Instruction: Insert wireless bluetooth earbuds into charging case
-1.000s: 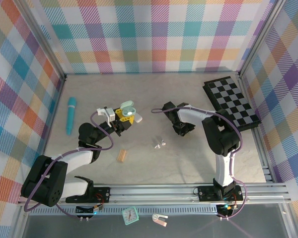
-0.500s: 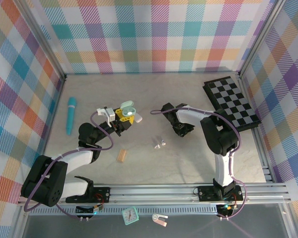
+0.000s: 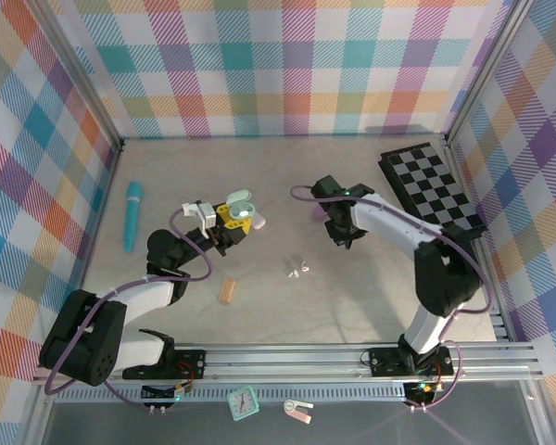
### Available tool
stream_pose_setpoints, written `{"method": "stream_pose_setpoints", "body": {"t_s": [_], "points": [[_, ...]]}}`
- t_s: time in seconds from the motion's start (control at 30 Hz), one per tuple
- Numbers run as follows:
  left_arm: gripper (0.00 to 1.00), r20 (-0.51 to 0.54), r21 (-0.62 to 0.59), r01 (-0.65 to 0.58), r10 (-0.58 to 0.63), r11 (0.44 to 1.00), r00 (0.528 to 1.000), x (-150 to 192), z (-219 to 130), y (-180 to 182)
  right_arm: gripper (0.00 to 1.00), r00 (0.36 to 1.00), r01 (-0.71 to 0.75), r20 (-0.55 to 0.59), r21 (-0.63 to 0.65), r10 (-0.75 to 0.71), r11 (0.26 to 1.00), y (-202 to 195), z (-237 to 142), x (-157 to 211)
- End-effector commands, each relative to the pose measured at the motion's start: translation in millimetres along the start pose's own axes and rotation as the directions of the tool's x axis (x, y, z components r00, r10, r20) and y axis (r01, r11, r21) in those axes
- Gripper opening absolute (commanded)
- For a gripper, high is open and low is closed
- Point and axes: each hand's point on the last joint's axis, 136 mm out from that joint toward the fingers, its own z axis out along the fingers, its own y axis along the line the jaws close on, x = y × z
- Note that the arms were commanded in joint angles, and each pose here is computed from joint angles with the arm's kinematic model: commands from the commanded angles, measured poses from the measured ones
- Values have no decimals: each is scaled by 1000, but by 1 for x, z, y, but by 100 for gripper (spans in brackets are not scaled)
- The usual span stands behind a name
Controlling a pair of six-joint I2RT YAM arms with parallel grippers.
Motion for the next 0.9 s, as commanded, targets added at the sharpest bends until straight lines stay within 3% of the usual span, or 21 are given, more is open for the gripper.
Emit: {"method": "stream_pose_setpoints", "body": {"t_s": [0.0,0.23,0.47,0.73,0.87], "points": [[32,31,56,-51,49,997,998,-10,7,-10,19,998,-66,-7,-160,66,985,16,-25,7],[32,8,115,-47,47,992,999,1,21,-23,20,987,-67,100,-456,126,887,44,-85,1],[32,-78,181,-59,74,982,994,20,39,-42,19,955,38,239,-681,173,731,62,-159,-7],[32,-81,287,-31,57,957,995,23,59,-69,19,917,218,366,-794,160,567,78,-218,-10],[32,-20,336,0,7,942,1000,16,69,-81,19,901,282,404,-820,155,499,84,-234,-10]]}}
